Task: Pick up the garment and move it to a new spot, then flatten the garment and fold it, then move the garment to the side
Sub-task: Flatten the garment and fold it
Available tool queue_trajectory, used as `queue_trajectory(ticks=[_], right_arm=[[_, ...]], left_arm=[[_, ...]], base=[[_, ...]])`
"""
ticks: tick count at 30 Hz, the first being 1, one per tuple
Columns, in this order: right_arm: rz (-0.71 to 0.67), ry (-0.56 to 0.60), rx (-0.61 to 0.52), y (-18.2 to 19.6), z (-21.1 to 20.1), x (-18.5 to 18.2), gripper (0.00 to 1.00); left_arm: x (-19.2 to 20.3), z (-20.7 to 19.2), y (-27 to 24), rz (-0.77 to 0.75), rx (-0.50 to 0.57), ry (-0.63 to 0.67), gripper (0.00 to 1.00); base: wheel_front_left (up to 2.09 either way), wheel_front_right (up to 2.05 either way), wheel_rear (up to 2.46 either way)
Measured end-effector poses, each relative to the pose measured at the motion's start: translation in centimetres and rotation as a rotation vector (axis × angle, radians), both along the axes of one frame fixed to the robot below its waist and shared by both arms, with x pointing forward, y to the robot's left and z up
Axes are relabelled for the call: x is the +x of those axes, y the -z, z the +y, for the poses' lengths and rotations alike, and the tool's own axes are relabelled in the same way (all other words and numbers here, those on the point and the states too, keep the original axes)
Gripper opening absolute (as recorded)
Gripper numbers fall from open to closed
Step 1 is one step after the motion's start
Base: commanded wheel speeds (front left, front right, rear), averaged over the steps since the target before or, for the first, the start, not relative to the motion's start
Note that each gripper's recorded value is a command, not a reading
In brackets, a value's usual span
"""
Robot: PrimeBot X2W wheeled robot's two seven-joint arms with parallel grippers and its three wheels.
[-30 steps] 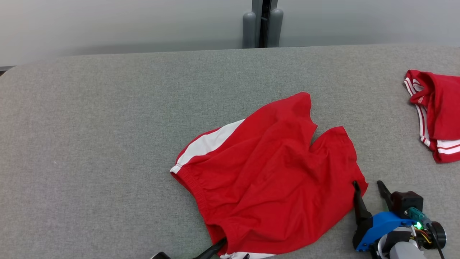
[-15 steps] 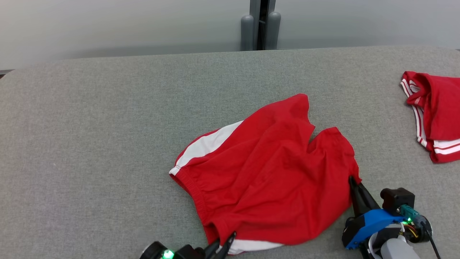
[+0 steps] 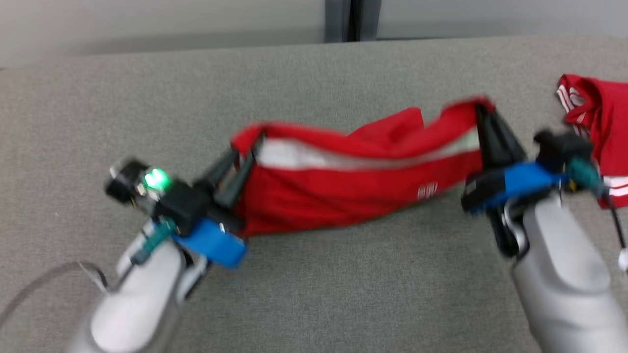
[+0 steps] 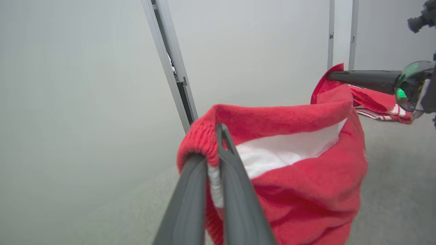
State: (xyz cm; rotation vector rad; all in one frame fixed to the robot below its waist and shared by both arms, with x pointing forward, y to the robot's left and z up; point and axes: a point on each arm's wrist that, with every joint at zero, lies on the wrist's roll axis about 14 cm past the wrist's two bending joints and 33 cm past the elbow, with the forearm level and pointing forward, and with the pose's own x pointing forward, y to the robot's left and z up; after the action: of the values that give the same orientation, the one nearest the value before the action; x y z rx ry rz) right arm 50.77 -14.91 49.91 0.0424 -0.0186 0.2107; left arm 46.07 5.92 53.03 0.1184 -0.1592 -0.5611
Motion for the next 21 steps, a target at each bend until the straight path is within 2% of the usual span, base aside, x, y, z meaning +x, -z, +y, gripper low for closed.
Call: queue_trajectory(ticks=[7, 12, 16, 21], right_arm=[[-0.191, -0.048, -0.017, -9.2, 2.0, 8.5, 0.0], [-0.307, -0.024, 0.008, -15.2, 1.6, 13.5, 0.0], [-0.378, 0.004, 0.042, -18.7, 1.0, 16.0, 0.0], [-0.45, 0.035, 0.047, -21.7, 0.0, 17.2, 0.0]], left_arm=[[8.6, 1.0, -8.8, -0.261, 0.033, -0.018, 0.0], [13.5, 0.5, -13.4, -0.39, 0.06, -0.008, 0.0], [16.3, 0.2, -17.0, -0.468, 0.033, -0.013, 0.0], [17.5, -1.0, -20.1, -0.539, -0.019, 0.004, 0.0]], base=[[0.0, 0.0, 0.0], [0.0, 0.0, 0.0], [0.0, 0.0, 0.0], [0.0, 0.0, 0.0]])
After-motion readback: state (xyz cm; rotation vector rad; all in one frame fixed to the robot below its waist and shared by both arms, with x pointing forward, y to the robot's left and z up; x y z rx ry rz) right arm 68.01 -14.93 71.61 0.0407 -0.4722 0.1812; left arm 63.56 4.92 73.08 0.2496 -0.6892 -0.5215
